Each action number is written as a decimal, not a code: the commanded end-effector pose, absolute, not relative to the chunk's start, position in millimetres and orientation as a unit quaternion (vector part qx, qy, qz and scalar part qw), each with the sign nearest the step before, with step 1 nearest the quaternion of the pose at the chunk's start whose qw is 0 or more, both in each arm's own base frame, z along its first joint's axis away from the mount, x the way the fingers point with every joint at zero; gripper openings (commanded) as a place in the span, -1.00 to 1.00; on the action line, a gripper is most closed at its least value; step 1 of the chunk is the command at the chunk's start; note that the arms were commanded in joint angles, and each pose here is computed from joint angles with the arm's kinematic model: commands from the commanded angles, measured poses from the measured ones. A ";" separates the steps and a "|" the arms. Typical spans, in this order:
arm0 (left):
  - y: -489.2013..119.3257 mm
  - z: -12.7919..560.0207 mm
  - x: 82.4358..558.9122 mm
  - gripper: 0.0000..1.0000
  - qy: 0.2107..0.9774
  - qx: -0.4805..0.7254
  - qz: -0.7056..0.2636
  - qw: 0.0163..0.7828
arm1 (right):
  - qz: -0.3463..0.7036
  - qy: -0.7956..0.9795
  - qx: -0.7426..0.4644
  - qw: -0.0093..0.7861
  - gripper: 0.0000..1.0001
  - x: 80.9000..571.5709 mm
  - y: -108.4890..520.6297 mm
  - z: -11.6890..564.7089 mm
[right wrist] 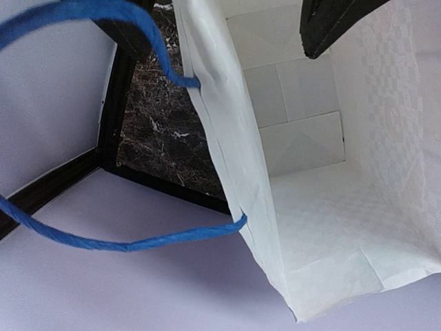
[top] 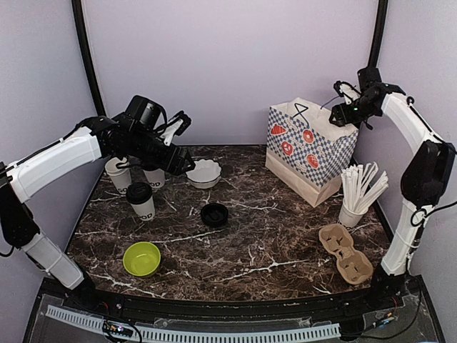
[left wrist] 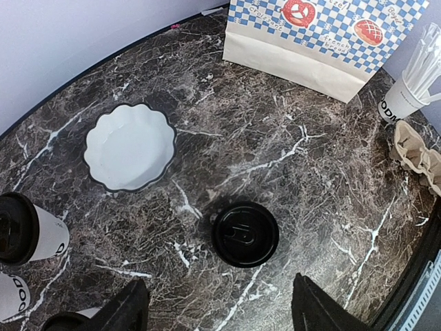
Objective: Pack the takeout coffee
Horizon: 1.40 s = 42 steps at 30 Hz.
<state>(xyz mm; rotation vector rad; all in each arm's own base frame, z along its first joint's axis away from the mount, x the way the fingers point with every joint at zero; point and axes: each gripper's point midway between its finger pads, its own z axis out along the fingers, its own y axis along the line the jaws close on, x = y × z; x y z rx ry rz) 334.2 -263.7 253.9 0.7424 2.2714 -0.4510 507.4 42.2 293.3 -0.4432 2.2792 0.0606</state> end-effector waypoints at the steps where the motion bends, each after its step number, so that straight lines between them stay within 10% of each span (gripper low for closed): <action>1: -275.8 266.6 332.6 0.46 0.863 0.294 -0.199 0.360 | 0.052 0.887 -0.197 0.414 0.35 522.3 49.1 302.1; 19: -275.2 282.5 334.6 0.46 0.863 0.284 -0.198 0.368 | 0.135 0.838 -0.272 0.453 -0.97 498.5 85.1 334.1; 42: -198.9 354.9 333.7 0.46 0.860 0.221 -0.054 0.458 | 0.326 0.655 -0.539 0.418 -1.00 286.6 235.6 401.1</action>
